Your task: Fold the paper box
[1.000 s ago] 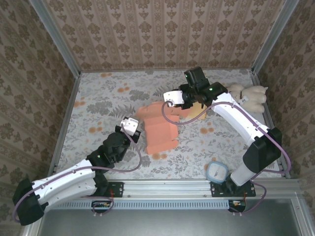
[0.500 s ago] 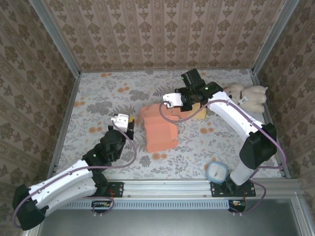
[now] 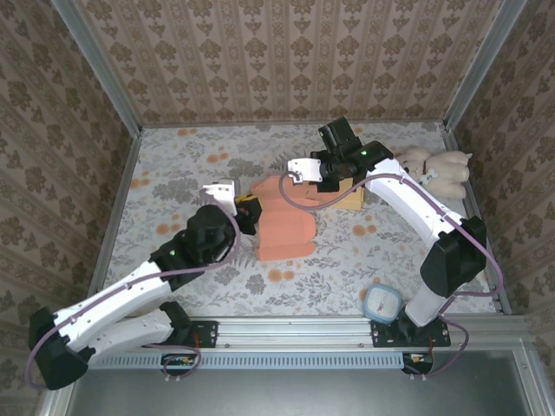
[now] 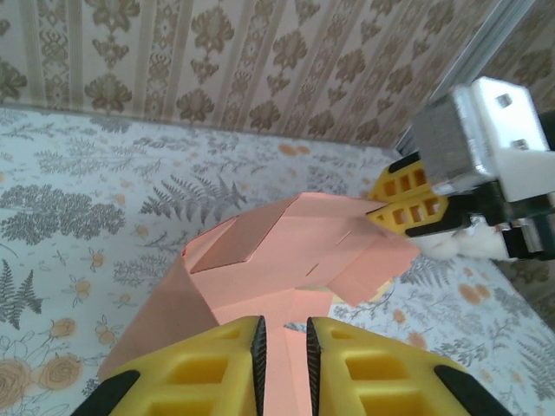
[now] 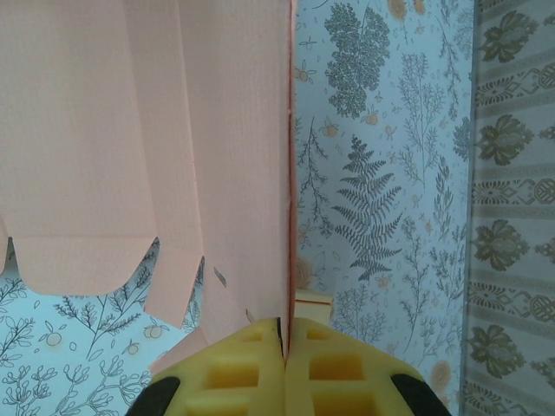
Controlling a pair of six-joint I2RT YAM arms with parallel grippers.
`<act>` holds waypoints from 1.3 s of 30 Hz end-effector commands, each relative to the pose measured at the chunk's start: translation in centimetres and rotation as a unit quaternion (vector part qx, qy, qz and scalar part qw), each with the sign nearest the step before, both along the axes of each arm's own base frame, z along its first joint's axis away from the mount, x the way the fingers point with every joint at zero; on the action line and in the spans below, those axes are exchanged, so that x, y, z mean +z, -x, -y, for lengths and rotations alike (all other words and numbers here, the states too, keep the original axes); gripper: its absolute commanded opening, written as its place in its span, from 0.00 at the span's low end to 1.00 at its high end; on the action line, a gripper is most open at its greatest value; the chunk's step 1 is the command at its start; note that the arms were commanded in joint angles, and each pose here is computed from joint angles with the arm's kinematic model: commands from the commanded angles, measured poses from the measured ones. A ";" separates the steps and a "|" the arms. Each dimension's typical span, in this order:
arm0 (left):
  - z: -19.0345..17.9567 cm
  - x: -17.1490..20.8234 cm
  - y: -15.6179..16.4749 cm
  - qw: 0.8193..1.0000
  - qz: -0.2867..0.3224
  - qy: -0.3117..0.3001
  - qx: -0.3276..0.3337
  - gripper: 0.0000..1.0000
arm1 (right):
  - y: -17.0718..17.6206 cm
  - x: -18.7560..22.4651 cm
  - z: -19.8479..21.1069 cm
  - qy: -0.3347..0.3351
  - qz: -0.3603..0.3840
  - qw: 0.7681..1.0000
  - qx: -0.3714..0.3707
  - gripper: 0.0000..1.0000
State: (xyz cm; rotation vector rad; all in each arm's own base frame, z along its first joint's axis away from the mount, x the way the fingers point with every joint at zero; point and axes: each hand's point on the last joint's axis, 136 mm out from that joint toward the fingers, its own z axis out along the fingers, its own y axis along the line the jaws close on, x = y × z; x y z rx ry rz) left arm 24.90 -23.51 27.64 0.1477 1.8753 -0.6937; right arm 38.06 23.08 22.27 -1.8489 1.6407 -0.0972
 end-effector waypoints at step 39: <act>6.4 -2.2 -8.7 0.986 -0.133 0.098 -0.013 0.00 | 1.6 -0.3 -1.2 -0.102 -0.039 0.994 -0.002 0.00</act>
